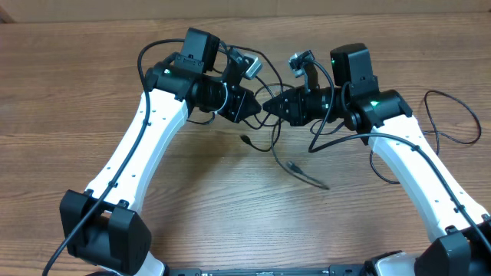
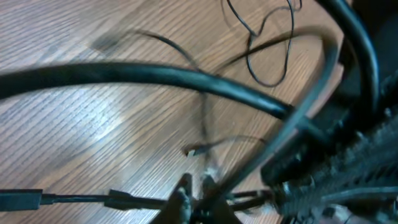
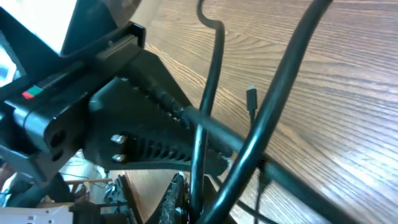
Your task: Untangle cables
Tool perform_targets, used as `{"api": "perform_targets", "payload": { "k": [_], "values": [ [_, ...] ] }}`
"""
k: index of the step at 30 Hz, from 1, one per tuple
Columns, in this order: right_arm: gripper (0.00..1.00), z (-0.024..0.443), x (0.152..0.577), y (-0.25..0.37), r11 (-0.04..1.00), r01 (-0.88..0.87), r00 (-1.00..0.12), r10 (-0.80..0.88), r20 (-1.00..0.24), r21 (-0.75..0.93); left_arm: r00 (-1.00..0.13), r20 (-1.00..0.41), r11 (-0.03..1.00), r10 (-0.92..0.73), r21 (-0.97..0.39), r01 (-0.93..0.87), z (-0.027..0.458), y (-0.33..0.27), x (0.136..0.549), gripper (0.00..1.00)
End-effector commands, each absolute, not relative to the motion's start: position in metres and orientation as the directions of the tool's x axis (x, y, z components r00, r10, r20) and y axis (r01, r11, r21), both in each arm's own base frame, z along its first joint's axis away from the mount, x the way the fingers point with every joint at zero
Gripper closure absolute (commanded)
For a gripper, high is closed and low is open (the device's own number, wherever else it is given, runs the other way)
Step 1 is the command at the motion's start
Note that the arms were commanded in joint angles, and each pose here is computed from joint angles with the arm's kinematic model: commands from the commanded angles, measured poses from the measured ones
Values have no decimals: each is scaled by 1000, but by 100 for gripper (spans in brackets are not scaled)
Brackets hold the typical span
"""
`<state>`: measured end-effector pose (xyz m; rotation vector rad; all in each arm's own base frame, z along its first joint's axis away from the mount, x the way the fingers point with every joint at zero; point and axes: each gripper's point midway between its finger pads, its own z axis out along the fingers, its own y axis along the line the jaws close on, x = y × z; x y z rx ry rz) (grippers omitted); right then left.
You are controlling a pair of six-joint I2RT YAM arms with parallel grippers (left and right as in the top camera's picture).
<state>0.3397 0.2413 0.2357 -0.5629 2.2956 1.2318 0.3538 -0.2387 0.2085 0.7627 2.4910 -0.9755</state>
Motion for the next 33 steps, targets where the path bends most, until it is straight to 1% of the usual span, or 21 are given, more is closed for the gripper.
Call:
{"api": "perform_targets", "payload": {
  "k": [1,3,5,6,8,10,12,13,20,25,26,27,28,30,33],
  "values": [
    [96,249,341,242,509,-576,-785,-124,-607,640,-782,-507,622,362,-494,608,207,-238,354,96],
    [96,236,350,231,600,-532,-796,-113,-595,597,-801,-494,680,338,-460,571,203,-224,362,96],
    [96,217,360,210,727,-451,-815,-98,-572,518,-835,-473,752,283,-431,499,200,-206,373,96],
    [96,205,366,194,798,-393,-826,-87,-557,458,-849,-466,782,249,-420,460,199,-194,378,96],
    [96,186,374,154,919,-220,-856,-21,-517,326,-861,-466,811,203,-413,415,203,-176,385,96],
    [96,174,377,114,979,-55,-868,50,-494,195,-865,-476,828,160,-412,380,208,-157,391,96],
    [96,169,376,83,993,55,-868,100,-487,105,-866,-486,844,119,-410,346,213,-140,396,96],
    [96,168,376,74,993,80,-867,110,-486,82,-867,-488,849,103,-410,332,214,-133,398,96],
    [96,168,383,30,978,195,-846,204,-493,69,-889,-456,878,25,-415,238,212,-96,399,96],
    [96,170,385,-15,934,352,-795,332,-508,59,-905,-425,899,-1,-398,186,207,-79,395,96],
    [95,170,385,-23,926,372,-787,350,-508,61,-907,-421,904,-3,-390,178,206,-76,395,96],
    [86,170,384,-30,918,390,-780,368,-506,67,-908,-418,907,-5,-385,172,205,-74,394,96],
    [69,170,384,-36,912,404,-774,384,-504,75,-910,-415,908,-6,-383,169,204,-74,394,96],
    [45,169,383,-44,902,420,-767,409,-495,95,-910,-415,907,-6,-385,170,204,-74,394,96],
    [44,168,380,-53,893,439,-762,429,-485,100,-910,-415,906,-6,-388,171,205,-75,393,96]
  ]
}}
